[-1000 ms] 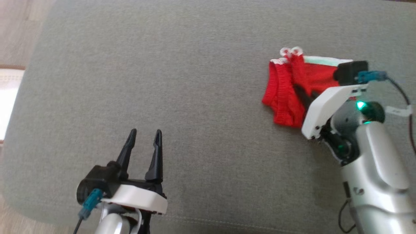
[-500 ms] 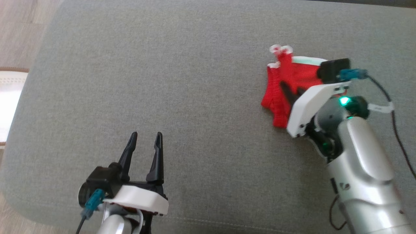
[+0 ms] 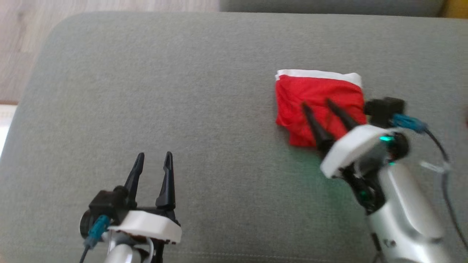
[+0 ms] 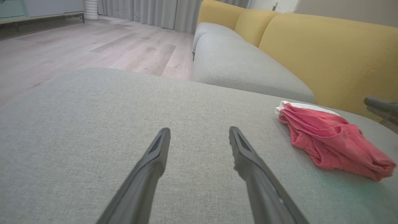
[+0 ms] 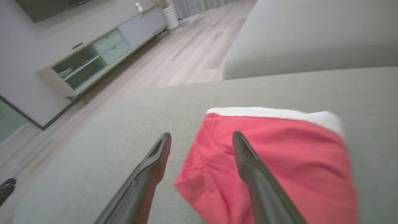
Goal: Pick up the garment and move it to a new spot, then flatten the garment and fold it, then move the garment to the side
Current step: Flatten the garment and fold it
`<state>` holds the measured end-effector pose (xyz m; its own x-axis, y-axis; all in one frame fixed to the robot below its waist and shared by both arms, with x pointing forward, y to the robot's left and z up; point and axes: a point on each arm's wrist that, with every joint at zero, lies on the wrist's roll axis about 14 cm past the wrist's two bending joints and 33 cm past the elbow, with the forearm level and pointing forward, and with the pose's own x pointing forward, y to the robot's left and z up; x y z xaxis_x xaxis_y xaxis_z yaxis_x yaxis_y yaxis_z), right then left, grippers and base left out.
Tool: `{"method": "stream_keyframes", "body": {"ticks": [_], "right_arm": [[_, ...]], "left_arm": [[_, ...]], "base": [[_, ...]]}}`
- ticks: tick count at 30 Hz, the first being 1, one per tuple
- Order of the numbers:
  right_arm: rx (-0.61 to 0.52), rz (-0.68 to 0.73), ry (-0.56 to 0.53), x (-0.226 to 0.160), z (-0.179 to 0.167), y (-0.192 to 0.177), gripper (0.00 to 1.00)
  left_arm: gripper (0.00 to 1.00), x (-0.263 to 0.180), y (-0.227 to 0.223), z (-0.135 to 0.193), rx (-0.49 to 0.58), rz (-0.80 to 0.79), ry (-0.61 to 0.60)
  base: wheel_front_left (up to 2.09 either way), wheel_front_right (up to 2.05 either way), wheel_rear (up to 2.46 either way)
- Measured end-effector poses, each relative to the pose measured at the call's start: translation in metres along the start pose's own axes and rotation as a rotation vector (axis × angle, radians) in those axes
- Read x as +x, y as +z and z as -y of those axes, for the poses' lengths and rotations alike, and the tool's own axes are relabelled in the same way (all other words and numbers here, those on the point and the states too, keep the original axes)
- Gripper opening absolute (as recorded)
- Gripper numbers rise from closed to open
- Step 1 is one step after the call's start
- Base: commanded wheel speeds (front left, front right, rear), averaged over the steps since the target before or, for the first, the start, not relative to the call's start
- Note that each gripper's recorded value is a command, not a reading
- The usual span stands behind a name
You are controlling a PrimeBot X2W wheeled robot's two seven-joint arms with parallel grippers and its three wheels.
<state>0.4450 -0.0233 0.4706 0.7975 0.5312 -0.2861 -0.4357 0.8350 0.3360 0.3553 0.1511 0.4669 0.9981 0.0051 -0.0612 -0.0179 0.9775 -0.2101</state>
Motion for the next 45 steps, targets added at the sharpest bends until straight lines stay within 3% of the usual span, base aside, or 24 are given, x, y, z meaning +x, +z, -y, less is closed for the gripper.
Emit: {"method": "stream_keyframes", "body": {"ticks": [5, 10, 20, 21, 22, 23, 24, 25, 34, 45], "right_arm": [[-0.08, 0.152, -0.17, -0.038, 0.048, 0.021, 1.0], [-0.14, 0.226, -0.307, -0.078, 0.084, 0.016, 1.0], [-0.176, 0.262, -0.427, -0.107, 0.117, 0.005, 1.0], [-0.172, 0.262, -0.428, -0.106, 0.117, 0.005, 0.94], [-0.171, 0.26, -0.428, -0.105, 0.117, 0.004, 0.49], [-0.171, 0.258, -0.426, -0.104, 0.117, 0.004, 0.31], [-0.17, 0.255, -0.423, -0.102, 0.117, 0.003, 0.04], [-0.169, 0.254, -0.416, -0.1, 0.116, 0.003, 0.0], [-0.212, 0.243, -0.322, -0.055, 0.102, 0.024, 0.0], [-0.22, -0.008, -0.193, 0.015, 0.079, -0.039, 0.0]], "left_arm": [[1.0, -0.008, -0.002, 0.002, 0.006, -0.006, -0.01], [1.0, -0.012, 0.003, 0.001, 0.012, 0.012, -0.009], [1.0, -0.014, 0.006, -0.006, 0.019, 0.022, 0.01], [1.0, -0.014, 0.007, -0.006, 0.018, 0.025, 0.008], [1.0, -0.014, 0.008, -0.006, 0.018, 0.027, 0.008], [1.0, -0.014, 0.008, -0.006, 0.018, 0.029, 0.01], [1.0, -0.015, 0.009, -0.007, 0.019, 0.031, 0.012], [1.0, -0.015, 0.009, -0.008, 0.021, 0.031, 0.014], [1.0, -0.017, 0.006, -0.018, 0.028, 0.018, 0.049], [1.0, -0.011, -0.002, -0.027, 0.034, -0.011, 0.081]], "base": [[0.0, 0.0, 0.0], [0.0, 0.0, 0.0], [0.0, 0.0, 0.0], [0.0, 0.0, 0.0], [0.0, 0.0, 0.0], [0.0, 0.0, 0.0], [0.0, 0.0, 0.0], [0.0, 0.0, 0.0], [0.0, 0.0, 0.0], [0.0, 0.0, 0.0]]}}
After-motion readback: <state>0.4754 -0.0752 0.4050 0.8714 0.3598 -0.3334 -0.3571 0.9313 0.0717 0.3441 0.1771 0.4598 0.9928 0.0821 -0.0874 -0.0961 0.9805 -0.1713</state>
